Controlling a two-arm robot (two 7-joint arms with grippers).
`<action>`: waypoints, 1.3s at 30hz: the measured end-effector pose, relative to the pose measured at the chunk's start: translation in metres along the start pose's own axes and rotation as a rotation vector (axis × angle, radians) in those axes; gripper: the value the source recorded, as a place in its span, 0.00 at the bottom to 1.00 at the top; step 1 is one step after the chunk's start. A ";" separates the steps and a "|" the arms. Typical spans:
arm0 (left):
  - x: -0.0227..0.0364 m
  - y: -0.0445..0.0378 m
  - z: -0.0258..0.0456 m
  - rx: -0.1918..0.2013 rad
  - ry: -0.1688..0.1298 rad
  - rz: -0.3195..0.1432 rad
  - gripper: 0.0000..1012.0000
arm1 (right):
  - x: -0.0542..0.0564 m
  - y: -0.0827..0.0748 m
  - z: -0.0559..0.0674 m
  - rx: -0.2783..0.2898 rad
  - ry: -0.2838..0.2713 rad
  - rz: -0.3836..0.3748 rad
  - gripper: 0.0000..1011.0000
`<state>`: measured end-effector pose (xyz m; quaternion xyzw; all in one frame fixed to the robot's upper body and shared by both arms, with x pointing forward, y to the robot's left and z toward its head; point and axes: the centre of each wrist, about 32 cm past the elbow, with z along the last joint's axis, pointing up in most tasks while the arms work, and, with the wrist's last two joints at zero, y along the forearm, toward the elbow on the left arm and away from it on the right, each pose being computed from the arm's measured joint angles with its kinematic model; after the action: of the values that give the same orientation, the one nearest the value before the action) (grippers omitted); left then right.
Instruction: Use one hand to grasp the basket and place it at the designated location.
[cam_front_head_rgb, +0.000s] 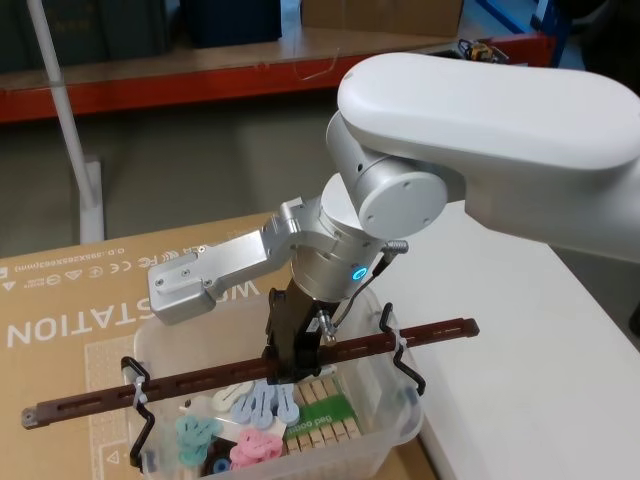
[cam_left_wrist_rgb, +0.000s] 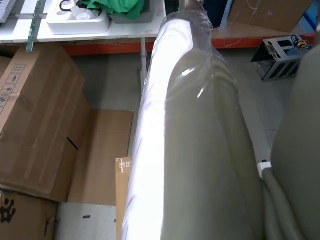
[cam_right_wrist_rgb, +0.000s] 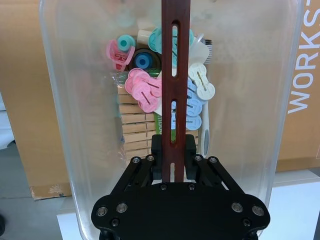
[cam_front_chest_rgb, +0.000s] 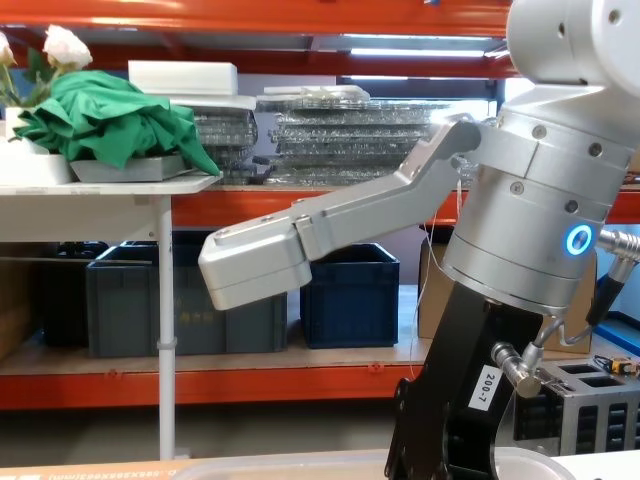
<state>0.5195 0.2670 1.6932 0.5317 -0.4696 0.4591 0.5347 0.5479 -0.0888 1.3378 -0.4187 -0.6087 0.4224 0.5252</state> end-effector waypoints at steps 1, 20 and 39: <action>0.0000 0.0000 0.0000 0.000 0.000 0.000 0.00 | 0.000 0.000 0.000 0.000 0.000 0.000 0.24; 0.0000 0.0000 0.0000 0.000 0.000 0.000 0.00 | -0.005 0.000 -0.004 -0.002 0.022 -0.016 0.55; 0.0000 0.0000 0.0001 0.000 0.000 0.000 0.00 | -0.006 -0.018 -0.014 -0.019 0.039 -0.062 0.99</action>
<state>0.5195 0.2669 1.6932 0.5318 -0.4697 0.4590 0.5347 0.5610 -0.0985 1.3547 -0.4130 -0.6148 0.3918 0.5458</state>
